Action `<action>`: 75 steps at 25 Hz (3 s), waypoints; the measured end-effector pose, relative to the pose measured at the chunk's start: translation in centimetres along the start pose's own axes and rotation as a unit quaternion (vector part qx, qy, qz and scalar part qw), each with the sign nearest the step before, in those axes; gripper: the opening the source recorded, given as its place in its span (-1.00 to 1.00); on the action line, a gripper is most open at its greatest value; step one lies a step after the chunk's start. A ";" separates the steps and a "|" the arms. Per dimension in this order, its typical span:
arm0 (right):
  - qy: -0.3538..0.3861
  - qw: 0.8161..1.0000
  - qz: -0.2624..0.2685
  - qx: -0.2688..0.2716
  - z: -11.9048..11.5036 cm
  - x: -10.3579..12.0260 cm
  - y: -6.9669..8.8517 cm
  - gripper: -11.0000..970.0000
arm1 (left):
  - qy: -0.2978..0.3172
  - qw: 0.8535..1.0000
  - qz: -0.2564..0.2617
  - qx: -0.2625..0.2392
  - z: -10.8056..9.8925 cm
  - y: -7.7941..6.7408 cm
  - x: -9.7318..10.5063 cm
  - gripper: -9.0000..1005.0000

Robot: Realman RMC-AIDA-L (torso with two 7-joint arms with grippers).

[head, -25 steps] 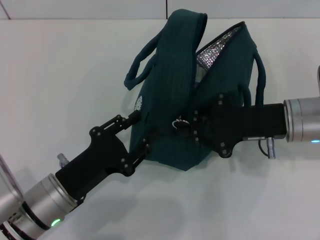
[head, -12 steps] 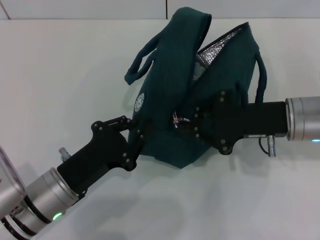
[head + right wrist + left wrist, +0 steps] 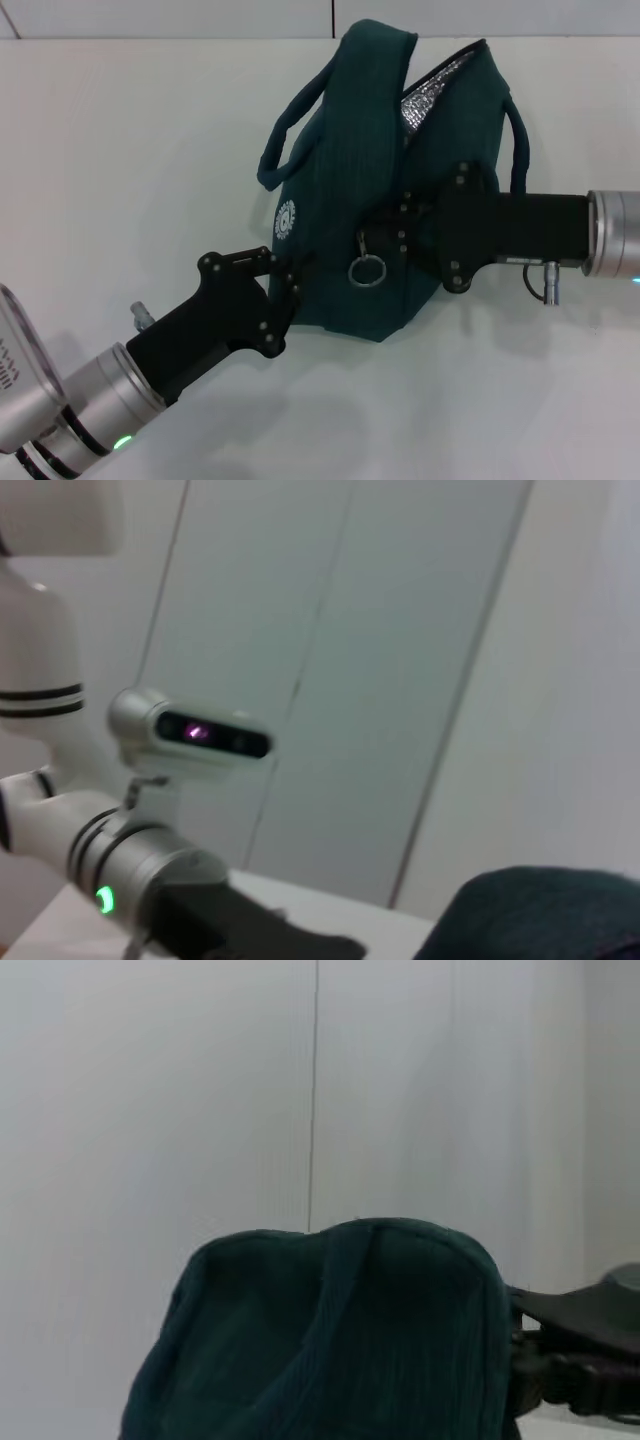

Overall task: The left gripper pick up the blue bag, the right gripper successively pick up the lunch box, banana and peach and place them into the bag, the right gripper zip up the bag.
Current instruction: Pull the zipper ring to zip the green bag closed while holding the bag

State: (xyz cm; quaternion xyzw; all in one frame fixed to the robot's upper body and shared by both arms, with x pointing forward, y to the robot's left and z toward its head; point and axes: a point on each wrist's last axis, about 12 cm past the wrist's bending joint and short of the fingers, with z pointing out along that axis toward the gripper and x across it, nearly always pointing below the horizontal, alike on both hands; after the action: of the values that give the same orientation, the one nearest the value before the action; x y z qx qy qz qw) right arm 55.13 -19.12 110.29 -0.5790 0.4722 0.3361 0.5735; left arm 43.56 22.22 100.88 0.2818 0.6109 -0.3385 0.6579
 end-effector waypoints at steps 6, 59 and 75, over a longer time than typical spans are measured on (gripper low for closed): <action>-0.009 1.000 0.009 0.019 -0.5 0.1 0.3 -0.88 | 0.003 1.000 0.001 0.003 -0.1 -0.1 0.1 -0.85; 0.138 0.982 0.088 -0.097 1.3 2.1 2.2 -0.27 | -0.001 0.999 -0.007 0.036 0.5 -1.6 0.2 -0.86; 0.119 0.985 0.065 -0.105 0.4 1.7 2.8 -0.37 | 0.001 0.999 -0.007 0.031 0.6 -1.4 0.2 -0.86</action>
State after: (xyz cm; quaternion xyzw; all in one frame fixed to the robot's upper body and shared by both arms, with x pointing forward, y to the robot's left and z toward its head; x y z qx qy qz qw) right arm 53.11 -18.70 107.63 -0.6397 0.5357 0.3497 0.4261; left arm 42.86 20.89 100.77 0.2982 0.6023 -0.3619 0.6460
